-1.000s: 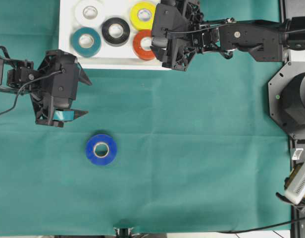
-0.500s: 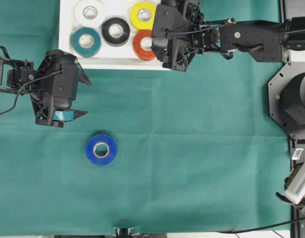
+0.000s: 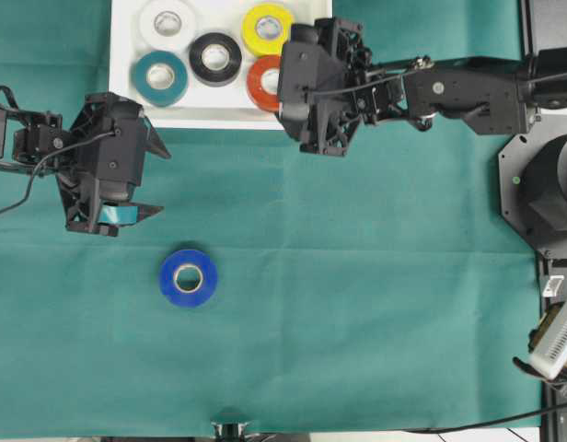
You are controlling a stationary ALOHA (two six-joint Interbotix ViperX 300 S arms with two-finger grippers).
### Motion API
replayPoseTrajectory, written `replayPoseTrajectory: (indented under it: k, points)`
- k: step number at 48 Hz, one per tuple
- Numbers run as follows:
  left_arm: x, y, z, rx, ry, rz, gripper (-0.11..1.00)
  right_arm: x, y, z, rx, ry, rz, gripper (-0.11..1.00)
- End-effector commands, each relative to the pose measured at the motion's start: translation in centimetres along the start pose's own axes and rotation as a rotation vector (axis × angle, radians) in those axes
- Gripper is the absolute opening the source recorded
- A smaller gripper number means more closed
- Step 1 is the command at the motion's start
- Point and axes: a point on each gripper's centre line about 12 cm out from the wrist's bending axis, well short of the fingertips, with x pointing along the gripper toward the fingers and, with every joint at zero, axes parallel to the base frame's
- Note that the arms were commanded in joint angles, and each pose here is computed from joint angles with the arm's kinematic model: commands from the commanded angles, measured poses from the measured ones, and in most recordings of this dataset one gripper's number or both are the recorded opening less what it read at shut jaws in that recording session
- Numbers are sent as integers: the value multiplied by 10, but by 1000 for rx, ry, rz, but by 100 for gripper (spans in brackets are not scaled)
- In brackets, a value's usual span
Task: Put the tape alternately from left to right into the white case.
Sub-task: 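Open the right gripper and withdraw it from the tray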
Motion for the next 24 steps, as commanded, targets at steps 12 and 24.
replayPoseTrajectory:
  k: [12,24]
  points:
    - [-3,1,10,0,-34,3,99,-12,29,11,-56,-51,59,82]
    - [-3,0,9,-1,-32,1,100,-18,56,11,-110,-60,111,82]
